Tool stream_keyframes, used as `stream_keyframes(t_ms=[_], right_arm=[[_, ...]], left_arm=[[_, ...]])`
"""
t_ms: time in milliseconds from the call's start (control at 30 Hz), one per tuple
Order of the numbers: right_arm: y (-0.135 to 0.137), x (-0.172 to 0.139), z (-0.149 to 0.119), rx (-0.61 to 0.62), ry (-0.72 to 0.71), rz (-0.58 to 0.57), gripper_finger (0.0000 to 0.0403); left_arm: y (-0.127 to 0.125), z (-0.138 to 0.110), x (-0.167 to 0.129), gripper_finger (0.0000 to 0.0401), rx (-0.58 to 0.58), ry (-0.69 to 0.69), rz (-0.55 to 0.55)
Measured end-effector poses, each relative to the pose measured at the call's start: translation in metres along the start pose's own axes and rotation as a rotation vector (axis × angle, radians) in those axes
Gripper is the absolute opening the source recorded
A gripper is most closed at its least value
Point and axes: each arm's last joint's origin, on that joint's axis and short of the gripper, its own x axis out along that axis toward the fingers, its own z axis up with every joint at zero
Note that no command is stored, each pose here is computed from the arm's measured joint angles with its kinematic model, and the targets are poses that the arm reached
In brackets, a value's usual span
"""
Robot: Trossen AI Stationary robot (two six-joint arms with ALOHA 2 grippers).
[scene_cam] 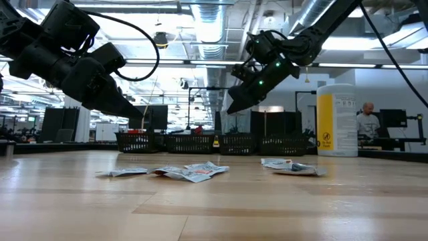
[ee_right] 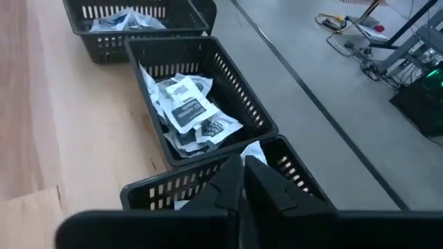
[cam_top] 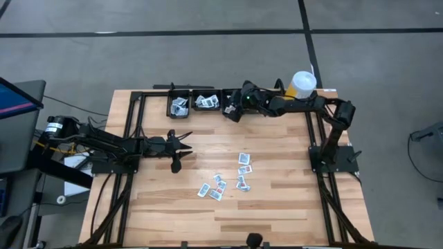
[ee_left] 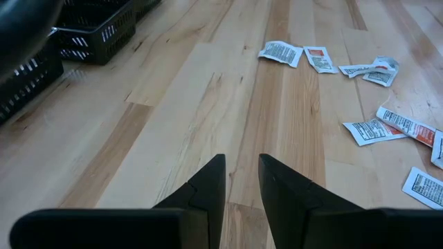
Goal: Pick & Place First Aid Supplies
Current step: Put the orange ointment pack into the middle right black bin
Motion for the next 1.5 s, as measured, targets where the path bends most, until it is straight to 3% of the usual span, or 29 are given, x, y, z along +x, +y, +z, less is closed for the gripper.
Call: stream_keyframes(t_ms=[400,767,867,1100,1333,1500], right_arm=[[0.007,-0.001,0.001,-0.008,0.005,0.013,0.0089],[0.009,-0.002,-0.005,-0.004,0.062,0.033,0.0102],[0.019,-0.003,-0.004,-0.042,0.055,0.134,0.0102],[0.068,-0.018,-0.009,-0.206,0.077,0.568,0.0099],[0.116,-0.043,-0.025,-0.286,0.292,0.723,0.0098],[0.151,-0.064,-0.028,-0.315,0.352,0.796,0.0098]], left_arm=[[0.000,0.000,0.000,0.0088,0.000,0.000,0.000],[0.000,0.000,0.000,0.0088,0.000,0.000,0.000],[0.000,0.000,0.000,0.0088,0.000,0.000,0.000],[0.000,0.000,0.000,0.0088,0.000,0.000,0.000],[0.000,0.000,0.000,0.0088,0.000,0.000,0.000],[0.000,0.000,0.000,0.0088,0.000,0.000,0.000]])
